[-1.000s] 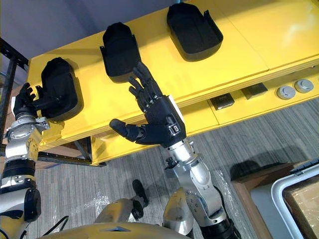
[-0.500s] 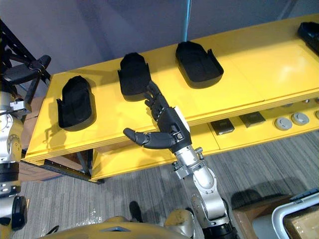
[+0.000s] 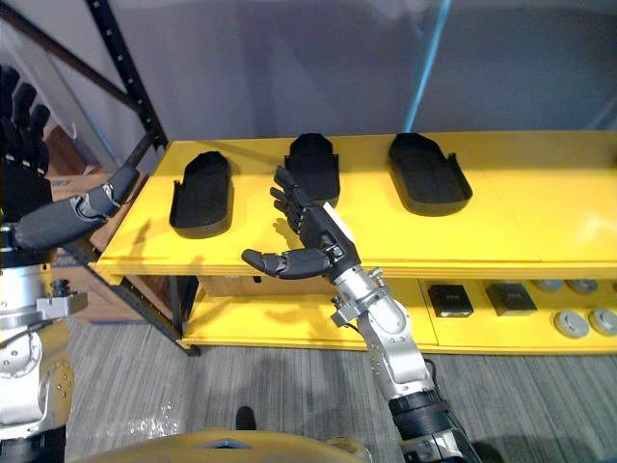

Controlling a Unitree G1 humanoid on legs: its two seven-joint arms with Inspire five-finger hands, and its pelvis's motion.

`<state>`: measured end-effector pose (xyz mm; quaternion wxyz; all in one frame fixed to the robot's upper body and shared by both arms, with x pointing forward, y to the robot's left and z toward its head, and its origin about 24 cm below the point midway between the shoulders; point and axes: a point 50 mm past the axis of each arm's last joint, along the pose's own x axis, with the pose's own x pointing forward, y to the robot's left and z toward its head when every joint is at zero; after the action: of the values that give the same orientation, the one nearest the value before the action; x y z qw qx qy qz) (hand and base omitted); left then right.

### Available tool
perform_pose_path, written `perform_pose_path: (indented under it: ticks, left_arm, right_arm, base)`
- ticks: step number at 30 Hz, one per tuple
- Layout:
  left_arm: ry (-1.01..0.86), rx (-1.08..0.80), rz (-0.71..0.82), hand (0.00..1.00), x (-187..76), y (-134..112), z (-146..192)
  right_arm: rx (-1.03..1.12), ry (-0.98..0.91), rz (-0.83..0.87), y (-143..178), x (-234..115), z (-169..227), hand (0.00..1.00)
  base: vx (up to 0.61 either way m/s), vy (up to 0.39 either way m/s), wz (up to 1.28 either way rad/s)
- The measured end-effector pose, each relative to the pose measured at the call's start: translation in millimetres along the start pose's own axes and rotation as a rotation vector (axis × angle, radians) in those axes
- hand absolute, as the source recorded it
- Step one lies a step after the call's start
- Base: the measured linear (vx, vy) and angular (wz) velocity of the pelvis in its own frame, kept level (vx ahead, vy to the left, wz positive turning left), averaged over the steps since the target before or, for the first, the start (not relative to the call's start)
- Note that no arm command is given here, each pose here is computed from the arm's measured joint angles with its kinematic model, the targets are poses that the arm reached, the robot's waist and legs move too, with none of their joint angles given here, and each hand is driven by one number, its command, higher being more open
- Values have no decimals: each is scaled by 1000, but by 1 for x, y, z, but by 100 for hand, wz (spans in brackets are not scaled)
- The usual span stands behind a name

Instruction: Walk over and take three plastic housings, then place them on the shelf

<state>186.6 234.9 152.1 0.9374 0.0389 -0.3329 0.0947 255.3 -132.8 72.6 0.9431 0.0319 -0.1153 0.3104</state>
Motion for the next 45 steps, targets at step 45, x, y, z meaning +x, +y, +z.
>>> perform_pose_path:
  ticks: [45]
  left_arm:
    - [-273, -26, 276, 100, -7, 19, 38]
  right_arm:
    - [-222, -311, -145, -65, 104, 84, 100]
  base:
    - [-22, -48, 12]
